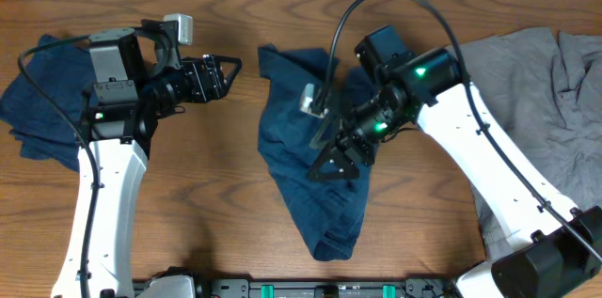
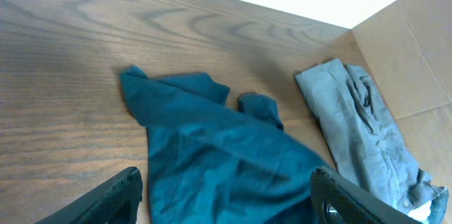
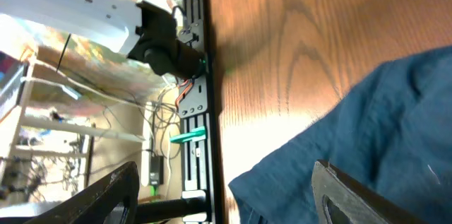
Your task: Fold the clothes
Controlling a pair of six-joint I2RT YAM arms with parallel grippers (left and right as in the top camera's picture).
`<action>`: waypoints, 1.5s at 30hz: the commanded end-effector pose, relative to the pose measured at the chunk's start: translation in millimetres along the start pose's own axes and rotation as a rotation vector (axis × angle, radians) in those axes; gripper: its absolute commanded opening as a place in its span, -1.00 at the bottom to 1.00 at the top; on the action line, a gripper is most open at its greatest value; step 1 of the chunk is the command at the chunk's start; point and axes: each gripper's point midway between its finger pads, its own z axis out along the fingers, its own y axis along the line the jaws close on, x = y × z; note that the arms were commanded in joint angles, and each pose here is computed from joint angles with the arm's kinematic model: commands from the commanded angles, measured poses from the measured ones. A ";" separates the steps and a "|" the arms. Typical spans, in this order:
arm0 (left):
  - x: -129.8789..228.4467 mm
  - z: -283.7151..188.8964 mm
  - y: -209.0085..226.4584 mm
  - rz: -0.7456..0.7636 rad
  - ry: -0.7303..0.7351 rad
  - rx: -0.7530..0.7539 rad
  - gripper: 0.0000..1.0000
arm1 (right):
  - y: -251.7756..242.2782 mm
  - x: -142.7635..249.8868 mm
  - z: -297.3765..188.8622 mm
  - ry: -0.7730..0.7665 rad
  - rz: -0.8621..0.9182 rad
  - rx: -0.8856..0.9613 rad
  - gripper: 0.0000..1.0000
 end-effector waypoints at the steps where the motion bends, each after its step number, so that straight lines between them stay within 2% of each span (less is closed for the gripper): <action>1: -7.2 -10.0 -17.6 0.034 -0.019 0.034 0.54 | -14.7 5.1 -11.6 0.028 0.003 0.114 0.53; 4: 11.9 -5.1 -34.6 0.007 0.057 0.101 0.55 | -61.0 21.4 -35.4 0.068 0.208 0.354 0.60; 7: 39.7 4.8 -52.7 0.008 0.161 0.132 0.56 | -120.9 53.0 -96.2 0.059 0.522 0.764 0.68; 9: 55.9 13.0 -63.6 0.030 0.216 0.136 0.63 | -141.6 76.9 -139.6 0.021 0.709 0.980 0.71; 12: 77.3 28.4 -70.6 0.084 0.274 0.079 0.67 | -150.1 103.7 -183.6 -0.073 0.924 1.123 0.74; 20: 142.8 80.8 -99.8 0.230 0.454 0.023 0.68 | -147.5 145.2 -223.3 -0.216 1.171 1.045 0.80; 27: 212.8 135.7 -100.4 0.417 0.595 -0.068 0.68 | -144.0 155.0 -227.3 -0.210 1.195 1.026 0.81; 33: 231.8 169.6 -93.0 0.565 0.546 -0.200 0.68 | -143.5 155.6 -226.8 -0.206 1.197 1.024 0.83; 40: 274.7 174.6 -101.4 0.616 0.635 -0.184 0.68 | -143.3 155.8 -226.5 -0.202 1.194 1.023 0.84; 45: 277.4 175.5 -105.7 0.667 0.611 -0.213 0.68 | -143.1 155.9 -226.4 -0.202 1.195 1.023 0.84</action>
